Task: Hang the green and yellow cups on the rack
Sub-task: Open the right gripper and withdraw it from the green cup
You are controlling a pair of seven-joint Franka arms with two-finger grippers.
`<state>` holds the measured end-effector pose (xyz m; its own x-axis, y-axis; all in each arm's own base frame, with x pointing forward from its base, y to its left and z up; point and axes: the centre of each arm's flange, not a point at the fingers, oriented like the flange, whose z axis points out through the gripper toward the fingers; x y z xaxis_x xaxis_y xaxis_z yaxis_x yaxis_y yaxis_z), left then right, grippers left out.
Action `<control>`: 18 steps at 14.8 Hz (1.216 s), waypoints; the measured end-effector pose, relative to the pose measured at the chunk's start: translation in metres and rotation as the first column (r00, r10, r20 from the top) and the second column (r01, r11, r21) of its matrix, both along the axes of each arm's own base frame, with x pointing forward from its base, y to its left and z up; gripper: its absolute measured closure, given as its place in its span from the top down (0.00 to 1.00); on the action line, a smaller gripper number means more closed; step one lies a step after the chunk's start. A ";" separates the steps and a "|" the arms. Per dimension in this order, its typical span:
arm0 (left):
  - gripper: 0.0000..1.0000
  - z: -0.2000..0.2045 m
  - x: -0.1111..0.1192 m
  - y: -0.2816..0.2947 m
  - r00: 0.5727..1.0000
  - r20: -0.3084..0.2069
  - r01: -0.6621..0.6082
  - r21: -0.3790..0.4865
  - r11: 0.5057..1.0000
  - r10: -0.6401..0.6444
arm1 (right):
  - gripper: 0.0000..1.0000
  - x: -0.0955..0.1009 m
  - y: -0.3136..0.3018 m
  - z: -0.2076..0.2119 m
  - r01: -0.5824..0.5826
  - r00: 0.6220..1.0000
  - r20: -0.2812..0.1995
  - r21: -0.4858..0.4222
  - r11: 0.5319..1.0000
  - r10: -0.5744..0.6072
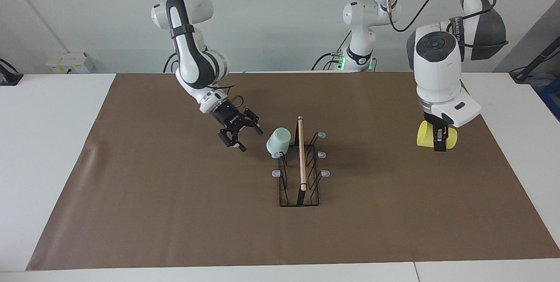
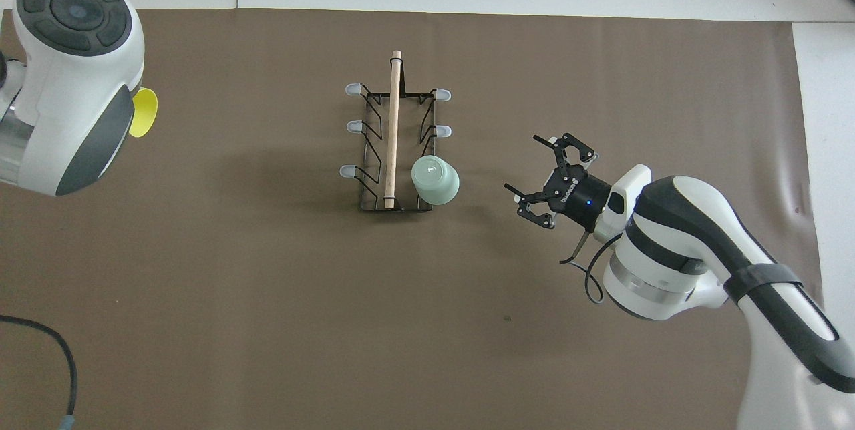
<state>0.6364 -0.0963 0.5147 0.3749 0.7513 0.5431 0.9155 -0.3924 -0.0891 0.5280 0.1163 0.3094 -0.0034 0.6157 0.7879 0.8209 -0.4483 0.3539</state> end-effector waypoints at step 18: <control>0.67 -0.003 -0.055 -0.102 0.987 0.134 -0.135 0.381 0.915 0.090 | 1.00 0.076 -0.151 0.078 -0.607 0.702 -0.234 -0.690 0.394 0.672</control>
